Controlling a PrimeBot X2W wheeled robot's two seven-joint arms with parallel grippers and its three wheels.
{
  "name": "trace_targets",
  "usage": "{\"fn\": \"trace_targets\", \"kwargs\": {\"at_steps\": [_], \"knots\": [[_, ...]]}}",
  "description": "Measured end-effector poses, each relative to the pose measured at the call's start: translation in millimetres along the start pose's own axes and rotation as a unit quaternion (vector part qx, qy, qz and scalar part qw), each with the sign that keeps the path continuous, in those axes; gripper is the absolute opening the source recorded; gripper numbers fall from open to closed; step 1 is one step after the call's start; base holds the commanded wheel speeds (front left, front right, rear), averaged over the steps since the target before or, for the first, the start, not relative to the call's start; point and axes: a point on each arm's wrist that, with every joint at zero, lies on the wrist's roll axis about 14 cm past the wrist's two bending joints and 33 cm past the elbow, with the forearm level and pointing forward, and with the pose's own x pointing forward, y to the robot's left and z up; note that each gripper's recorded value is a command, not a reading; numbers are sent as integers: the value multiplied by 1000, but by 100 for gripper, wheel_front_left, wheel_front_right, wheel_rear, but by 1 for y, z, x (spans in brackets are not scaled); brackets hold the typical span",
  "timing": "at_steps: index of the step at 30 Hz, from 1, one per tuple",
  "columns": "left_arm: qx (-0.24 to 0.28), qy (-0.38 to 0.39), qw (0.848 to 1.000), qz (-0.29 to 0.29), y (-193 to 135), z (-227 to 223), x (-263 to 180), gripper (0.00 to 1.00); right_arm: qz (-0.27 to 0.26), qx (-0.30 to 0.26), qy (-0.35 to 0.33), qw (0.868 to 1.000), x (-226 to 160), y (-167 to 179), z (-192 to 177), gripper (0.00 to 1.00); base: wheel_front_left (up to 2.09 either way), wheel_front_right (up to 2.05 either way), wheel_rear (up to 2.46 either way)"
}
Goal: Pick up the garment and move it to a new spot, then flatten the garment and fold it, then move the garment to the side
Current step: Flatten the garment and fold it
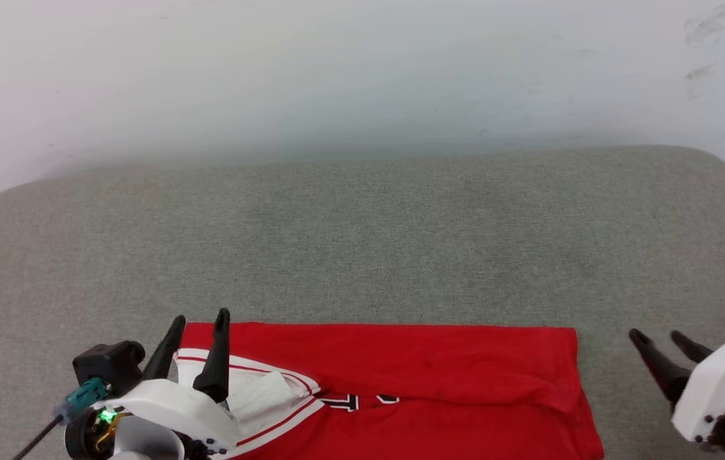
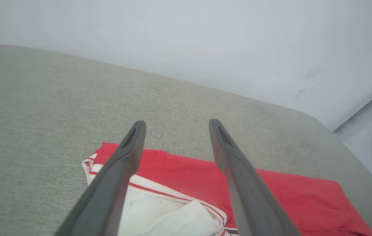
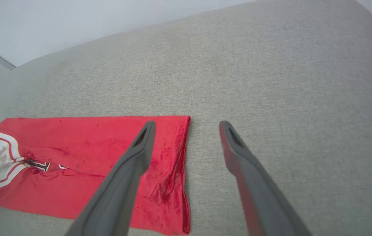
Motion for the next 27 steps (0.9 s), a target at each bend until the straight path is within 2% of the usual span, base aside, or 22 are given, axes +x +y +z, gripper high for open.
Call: {"fn": "trace_targets", "kwargs": {"at_steps": [8, 14, 15, 20, 22, 24, 25, 27], "knots": [[66, -93, 994, 4, -7, 31, -8, 100, -38, 1, 90, 995, 0, -26, -16, 100, 0, 0, 0], [93, -127, 987, -12, -19, 49, -7, 100, -28, 14, 169, 985, 19, -15, -49, 100, 0, 0, 0], [100, -129, 987, -11, -18, 50, -4, 100, -14, 24, 214, 976, 31, -2, -73, 100, 0, 0, 0], [105, -128, 986, 5, -10, 50, -3, 100, 11, 42, 289, 956, 48, 19, -113, 100, 0, 0, 0], [106, -127, 986, 8, -7, 50, -3, 100, 15, 44, 301, 952, 51, 21, -117, 100, 0, 0, 0], [106, -126, 986, 9, -7, 50, -3, 100, 17, 45, 308, 950, 51, 23, -119, 20, 0, 0, 0], [106, -124, 987, 9, -7, 50, -4, 100, 18, 46, 307, 950, 51, 23, -118, 0, 0, 0, 0], [107, -127, 986, 7, -9, 51, -5, 100, 22, 47, 301, 952, 52, 26, -115, 0, 0, 0, 0]]}}
